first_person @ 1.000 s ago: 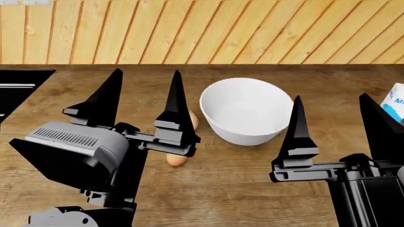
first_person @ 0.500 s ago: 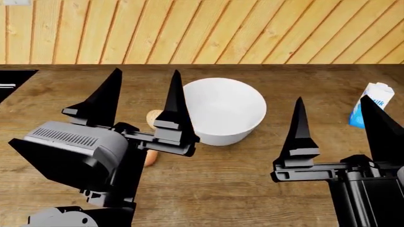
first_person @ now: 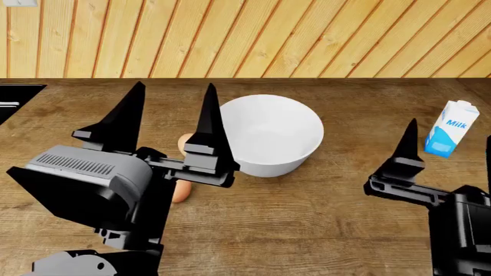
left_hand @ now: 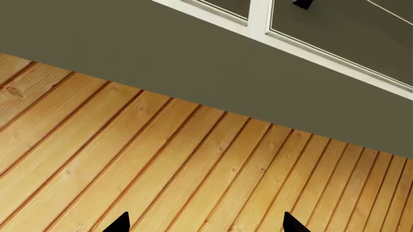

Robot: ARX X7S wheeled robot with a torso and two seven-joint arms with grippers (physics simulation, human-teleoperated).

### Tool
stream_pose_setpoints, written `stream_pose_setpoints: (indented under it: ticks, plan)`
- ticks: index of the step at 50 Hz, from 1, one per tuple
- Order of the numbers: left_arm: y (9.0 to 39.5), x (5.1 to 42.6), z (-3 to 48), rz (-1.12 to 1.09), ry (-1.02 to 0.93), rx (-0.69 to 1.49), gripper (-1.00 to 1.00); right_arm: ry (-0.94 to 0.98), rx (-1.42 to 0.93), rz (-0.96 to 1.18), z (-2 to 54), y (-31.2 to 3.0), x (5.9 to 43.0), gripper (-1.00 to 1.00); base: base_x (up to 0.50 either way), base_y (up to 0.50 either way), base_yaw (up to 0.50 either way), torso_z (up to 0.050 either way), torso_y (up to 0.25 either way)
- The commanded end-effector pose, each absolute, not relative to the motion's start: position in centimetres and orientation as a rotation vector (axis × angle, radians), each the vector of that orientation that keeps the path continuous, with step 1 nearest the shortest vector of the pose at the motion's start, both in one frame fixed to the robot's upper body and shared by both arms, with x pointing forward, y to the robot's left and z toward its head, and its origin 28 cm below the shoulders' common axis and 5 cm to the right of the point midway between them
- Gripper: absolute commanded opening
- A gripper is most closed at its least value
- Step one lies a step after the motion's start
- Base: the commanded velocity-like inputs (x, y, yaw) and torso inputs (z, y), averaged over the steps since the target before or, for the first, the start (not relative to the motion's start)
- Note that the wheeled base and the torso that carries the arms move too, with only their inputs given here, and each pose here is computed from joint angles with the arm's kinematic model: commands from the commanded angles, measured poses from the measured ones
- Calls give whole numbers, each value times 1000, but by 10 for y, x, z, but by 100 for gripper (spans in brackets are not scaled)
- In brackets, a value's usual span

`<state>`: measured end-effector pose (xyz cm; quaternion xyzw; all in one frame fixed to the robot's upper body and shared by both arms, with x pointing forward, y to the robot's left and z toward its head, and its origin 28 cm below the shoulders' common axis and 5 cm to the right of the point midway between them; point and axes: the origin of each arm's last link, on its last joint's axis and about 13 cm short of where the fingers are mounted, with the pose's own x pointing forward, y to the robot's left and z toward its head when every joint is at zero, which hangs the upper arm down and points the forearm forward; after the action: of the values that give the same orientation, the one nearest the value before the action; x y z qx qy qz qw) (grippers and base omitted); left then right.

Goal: Place the eggs and milk next to the bowl.

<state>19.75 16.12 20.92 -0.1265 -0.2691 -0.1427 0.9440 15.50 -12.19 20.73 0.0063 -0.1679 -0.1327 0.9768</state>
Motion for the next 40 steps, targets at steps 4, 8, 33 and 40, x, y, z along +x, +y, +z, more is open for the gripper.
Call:
stream_pose_setpoints:
  ticks: [4, 8, 33, 40]
  plan:
    - [162, 198, 209, -293, -546, -259, 100, -280, 72, -421, 209, -133, 167, 100, 0, 0, 0, 0, 0]
    - [162, 199, 208, -291, -545, -259, 100, -256, 78, -425, 208, -136, 174, 100, 0, 0, 0, 0, 0]
    - [161, 203, 205, -290, -532, -249, 100, -139, -11, -534, 215, -155, 200, 100, 0, 0, 0, 0, 0]
    - [162, 204, 205, -288, -528, -251, 100, -130, 1, -563, 215, -162, 209, 100, 0, 0, 0, 0, 0]
